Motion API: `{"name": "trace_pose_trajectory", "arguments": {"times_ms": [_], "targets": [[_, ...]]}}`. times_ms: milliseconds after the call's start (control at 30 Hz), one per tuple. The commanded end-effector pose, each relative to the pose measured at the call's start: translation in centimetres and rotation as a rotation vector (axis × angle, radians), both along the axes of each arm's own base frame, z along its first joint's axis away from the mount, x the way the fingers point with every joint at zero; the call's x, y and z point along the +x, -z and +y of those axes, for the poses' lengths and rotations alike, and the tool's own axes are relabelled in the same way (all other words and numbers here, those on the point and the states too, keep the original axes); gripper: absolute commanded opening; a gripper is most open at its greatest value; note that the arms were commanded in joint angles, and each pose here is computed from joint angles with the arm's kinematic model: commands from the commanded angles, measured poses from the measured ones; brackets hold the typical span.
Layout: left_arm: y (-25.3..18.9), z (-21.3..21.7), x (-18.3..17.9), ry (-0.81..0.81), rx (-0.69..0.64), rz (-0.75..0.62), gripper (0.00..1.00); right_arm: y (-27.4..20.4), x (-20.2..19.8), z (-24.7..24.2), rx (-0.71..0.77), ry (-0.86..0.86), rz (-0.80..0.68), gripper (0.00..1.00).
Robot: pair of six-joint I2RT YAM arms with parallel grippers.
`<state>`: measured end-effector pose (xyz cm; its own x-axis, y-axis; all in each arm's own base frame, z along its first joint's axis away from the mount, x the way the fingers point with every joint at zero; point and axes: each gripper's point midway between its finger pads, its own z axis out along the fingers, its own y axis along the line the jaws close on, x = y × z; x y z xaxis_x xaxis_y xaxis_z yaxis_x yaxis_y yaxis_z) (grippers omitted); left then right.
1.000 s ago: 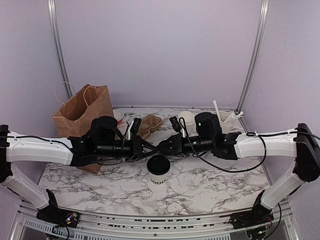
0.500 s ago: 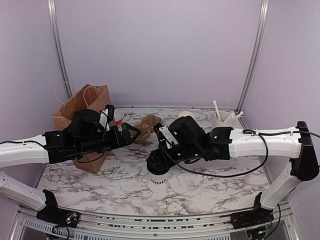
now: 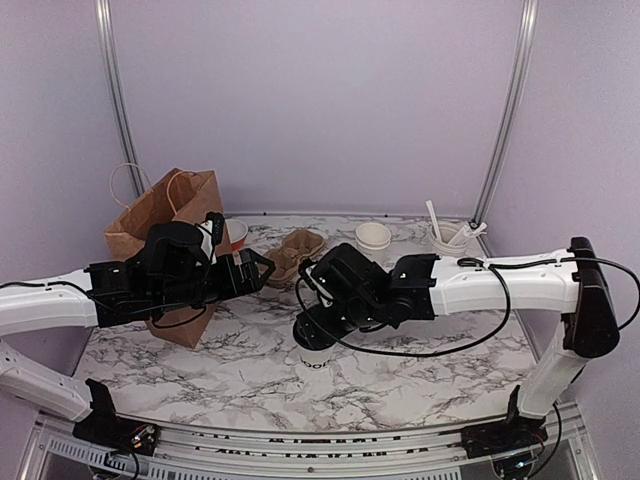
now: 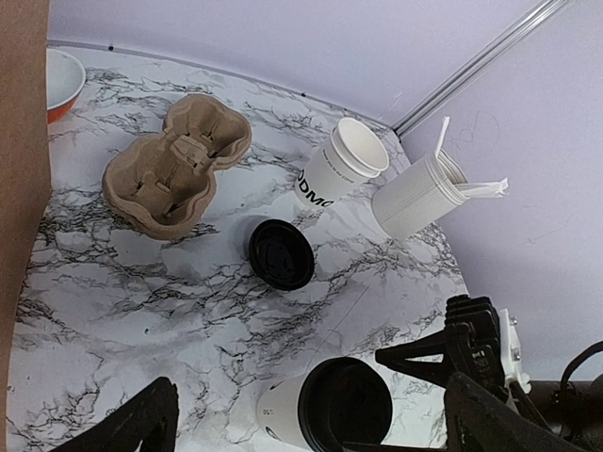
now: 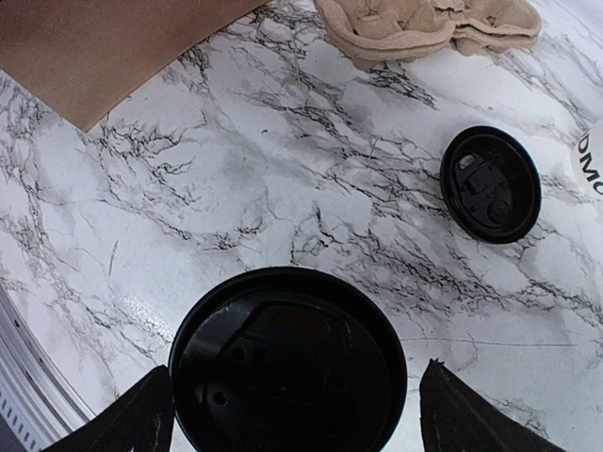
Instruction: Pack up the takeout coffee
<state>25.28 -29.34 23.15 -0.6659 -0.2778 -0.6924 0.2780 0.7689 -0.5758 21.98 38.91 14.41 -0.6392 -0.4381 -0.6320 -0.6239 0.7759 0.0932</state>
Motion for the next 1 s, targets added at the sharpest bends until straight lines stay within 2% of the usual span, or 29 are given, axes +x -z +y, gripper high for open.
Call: {"name": "trace_pose_trajectory", "arguments": {"times_ms": [0,367,633,800,967], "targets": [[-0.4,0.7,0.0,-0.010,0.018,-0.017,0.99,-0.6,-0.2,0.4,-0.042,-0.004,-0.031,0.87],[-0.3,0.2,-0.1,0.006,0.018,-0.008,0.99,0.7,-0.5,0.3,-0.093,0.004,-0.023,0.79],[-0.5,0.0,-0.1,0.014,0.012,-0.009,0.99,0.1,0.1,-0.5,-0.109,0.036,-0.053,0.64],[-0.7,-0.3,-0.2,0.030,0.003,-0.014,0.99,-1.2,0.7,-1.5,-0.079,0.060,-0.069,0.64],[-0.9,-0.8,-0.1,0.044,0.001,-0.013,0.99,-1.8,2.0,-4.5,-0.056,0.130,-0.070,0.64]]}}
